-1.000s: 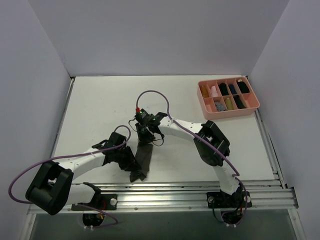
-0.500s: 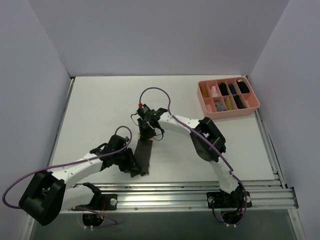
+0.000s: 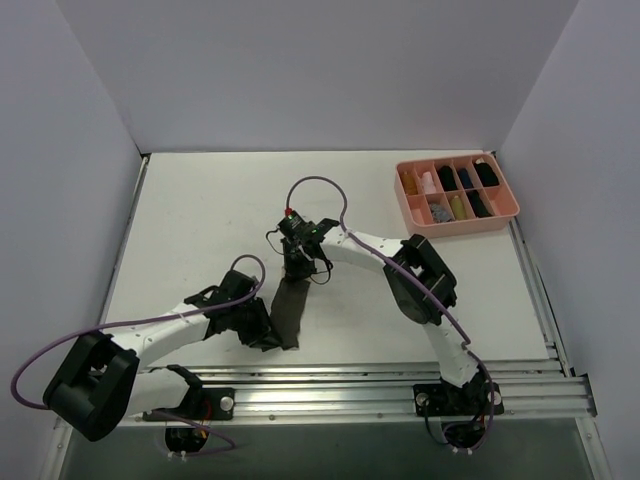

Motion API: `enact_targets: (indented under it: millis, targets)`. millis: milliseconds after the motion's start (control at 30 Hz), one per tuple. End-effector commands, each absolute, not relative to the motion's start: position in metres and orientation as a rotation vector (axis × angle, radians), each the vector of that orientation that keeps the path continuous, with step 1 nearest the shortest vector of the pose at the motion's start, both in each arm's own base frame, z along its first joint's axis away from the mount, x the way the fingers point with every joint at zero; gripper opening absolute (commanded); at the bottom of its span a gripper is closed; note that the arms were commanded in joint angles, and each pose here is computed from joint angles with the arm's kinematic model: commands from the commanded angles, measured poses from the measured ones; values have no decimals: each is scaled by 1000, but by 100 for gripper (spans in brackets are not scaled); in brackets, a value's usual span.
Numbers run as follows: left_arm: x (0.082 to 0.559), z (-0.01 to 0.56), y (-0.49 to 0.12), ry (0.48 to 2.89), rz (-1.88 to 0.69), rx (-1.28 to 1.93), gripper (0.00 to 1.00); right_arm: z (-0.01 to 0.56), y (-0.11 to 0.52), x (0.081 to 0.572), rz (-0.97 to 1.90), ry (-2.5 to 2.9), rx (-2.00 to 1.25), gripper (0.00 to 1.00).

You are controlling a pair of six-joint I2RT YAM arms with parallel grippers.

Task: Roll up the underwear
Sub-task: Fold the underwear

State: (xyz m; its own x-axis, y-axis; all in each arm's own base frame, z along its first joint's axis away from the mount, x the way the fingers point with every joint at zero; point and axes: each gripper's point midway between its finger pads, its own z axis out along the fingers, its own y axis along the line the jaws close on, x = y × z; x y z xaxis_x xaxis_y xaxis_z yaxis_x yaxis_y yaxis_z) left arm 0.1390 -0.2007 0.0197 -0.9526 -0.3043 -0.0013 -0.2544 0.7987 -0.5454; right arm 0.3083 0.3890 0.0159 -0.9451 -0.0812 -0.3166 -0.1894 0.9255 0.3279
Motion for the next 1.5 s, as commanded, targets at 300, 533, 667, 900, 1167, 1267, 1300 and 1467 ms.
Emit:
enact_targets:
  millis: [300, 533, 667, 900, 1167, 1267, 1300, 1467]
  targets:
    - [172, 65, -159, 2878, -423, -637, 27, 10, 270, 303, 18, 2841, 54, 16]
    - [210, 107, -187, 2787, -584, -529, 27, 57, 280, 315, 130, 2762, 41, 19]
    - [227, 130, -226, 2699, -867, -457, 27, 80, 282, 333, 176, 2719, 22, 20]
    - [223, 117, -287, 2727, -1063, -336, 24, 80, 274, 361, 294, 2720, -65, 20]
    - [196, 67, -298, 2847, -1009, -378, 20, 67, 290, 384, 364, 2705, -371, 20]
    - [191, 59, -287, 2869, -941, -382, 20, 67, 295, 390, 377, 2674, -437, 21]
    - [188, 56, -283, 2883, -916, -386, 20, 65, 299, 390, 397, 2670, -471, 21]
    - [183, 41, -271, 2930, -809, -400, 19, 42, 302, 386, 384, 2712, -533, 21]
